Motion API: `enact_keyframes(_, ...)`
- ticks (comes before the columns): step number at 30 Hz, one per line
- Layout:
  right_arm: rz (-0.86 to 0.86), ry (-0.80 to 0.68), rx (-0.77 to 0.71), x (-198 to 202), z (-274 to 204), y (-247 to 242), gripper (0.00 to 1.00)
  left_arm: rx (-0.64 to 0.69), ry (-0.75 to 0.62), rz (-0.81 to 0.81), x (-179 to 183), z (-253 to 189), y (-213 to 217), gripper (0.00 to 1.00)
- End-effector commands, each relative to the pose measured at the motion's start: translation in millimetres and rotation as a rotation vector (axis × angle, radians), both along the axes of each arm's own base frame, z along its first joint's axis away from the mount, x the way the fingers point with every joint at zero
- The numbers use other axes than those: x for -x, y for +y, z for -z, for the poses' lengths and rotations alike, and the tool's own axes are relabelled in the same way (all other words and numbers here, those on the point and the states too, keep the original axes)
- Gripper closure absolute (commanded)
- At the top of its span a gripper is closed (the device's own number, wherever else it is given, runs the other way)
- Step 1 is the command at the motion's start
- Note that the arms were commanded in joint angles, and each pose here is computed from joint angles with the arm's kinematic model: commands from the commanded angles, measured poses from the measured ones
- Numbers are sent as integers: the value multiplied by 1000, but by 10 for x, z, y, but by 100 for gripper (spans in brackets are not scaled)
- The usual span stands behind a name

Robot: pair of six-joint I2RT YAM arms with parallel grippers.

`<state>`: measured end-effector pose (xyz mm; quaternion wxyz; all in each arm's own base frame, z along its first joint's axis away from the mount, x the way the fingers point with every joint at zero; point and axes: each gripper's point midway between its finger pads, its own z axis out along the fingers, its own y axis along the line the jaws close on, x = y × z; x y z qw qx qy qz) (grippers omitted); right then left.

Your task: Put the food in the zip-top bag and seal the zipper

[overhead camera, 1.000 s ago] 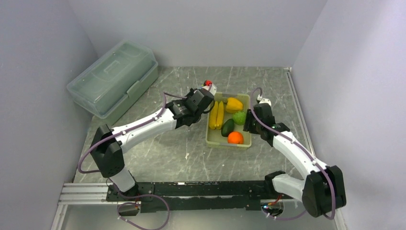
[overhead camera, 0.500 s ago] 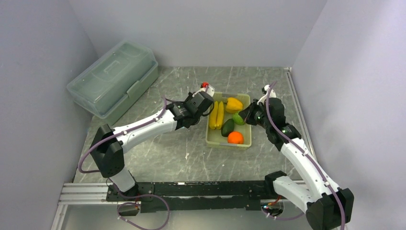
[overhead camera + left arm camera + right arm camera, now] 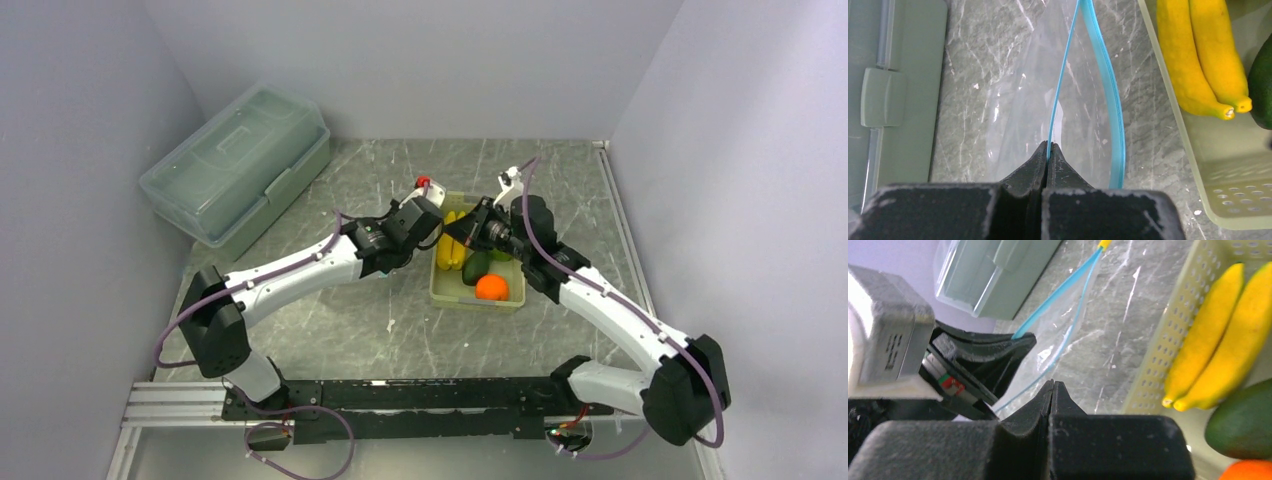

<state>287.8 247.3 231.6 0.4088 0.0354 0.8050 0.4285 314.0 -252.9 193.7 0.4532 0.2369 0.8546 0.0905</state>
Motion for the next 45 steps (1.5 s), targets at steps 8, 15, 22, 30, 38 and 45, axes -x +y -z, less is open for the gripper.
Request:
enact_keyframes(8,-39,-42,-202,-171,-384,448,100,113,-2,10,171,-143,-85,100)
enact_keyframes(15,-62,4,-227,-235,-275,636,100,141,-1,27,221,-150,-126,100)
enact_keyframes(22,-65,37,-221,-307,-121,750,100,147,5,36,264,-135,-158,100)
enact_keyframes(30,-92,112,-183,-340,138,936,100,162,-11,68,301,-202,-211,100)
enact_keyframes(38,-83,158,-125,-353,322,1017,55,150,-44,90,328,-282,-229,100)
enact_keyframes(45,-71,164,-101,-309,401,1036,15,119,-89,88,310,-397,-197,100)
